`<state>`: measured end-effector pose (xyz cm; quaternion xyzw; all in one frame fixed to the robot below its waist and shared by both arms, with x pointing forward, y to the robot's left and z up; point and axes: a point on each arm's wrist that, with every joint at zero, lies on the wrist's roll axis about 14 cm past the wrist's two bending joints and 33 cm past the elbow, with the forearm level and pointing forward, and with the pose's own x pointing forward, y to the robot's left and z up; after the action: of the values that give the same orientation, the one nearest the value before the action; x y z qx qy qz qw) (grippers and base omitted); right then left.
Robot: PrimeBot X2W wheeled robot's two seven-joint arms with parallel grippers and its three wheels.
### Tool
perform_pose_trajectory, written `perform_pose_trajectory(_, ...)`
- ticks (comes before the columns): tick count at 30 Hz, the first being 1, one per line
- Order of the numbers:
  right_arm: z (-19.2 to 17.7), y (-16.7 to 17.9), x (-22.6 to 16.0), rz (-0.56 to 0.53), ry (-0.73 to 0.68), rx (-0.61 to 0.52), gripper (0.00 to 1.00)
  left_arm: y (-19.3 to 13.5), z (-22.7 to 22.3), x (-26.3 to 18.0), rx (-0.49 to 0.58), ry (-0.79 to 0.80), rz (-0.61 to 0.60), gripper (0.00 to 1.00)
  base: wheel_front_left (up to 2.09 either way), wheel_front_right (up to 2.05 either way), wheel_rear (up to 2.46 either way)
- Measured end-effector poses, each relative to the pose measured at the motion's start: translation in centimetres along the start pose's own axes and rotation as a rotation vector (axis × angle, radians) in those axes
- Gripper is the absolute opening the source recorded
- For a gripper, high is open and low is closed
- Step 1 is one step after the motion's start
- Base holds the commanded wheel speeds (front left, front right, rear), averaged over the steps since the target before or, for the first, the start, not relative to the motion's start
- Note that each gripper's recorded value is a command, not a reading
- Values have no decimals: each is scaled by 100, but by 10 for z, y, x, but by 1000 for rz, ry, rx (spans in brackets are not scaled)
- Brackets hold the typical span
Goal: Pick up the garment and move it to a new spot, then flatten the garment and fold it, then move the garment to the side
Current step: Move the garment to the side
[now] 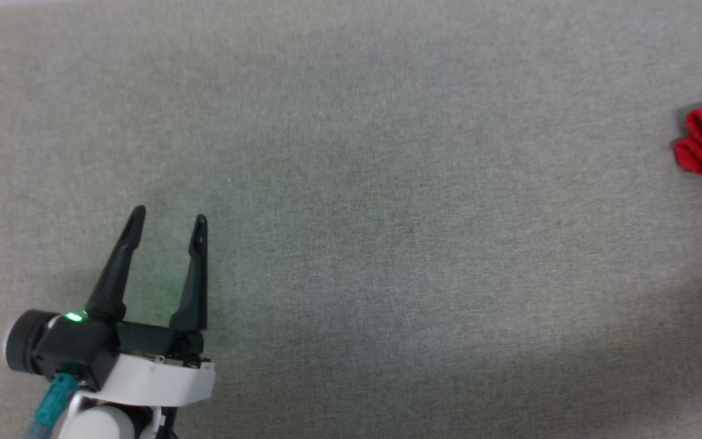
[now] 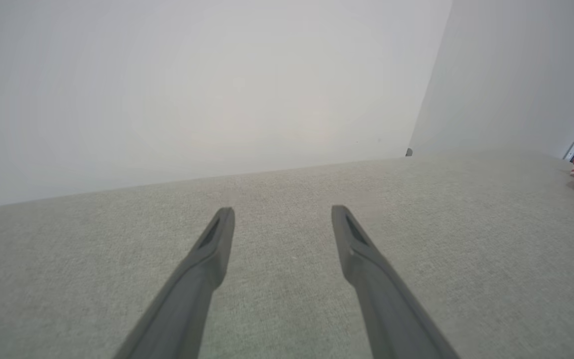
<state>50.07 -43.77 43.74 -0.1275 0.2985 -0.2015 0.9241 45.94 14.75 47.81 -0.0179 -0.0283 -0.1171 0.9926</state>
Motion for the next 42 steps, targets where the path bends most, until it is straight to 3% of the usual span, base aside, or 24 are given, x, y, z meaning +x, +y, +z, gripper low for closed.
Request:
perform_pose_trajectory(8,31,9,-24,49,-94,-13,100,-6,12,-14,-22,-17,10,100,0,0,0)
perform_pose_trajectory(19,34,80,-77,263,-193,0,100,4,25,-45,-21,-14,61,100,0,0,0)
perform_pose_trajectory(31,49,153,-155,507,-427,194,100,17,45,-73,13,-43,113,100,0,0,0)
perform_pose_trajectory(42,45,162,-202,575,-538,322,100,19,44,-100,7,-35,148,100,0,0,0)
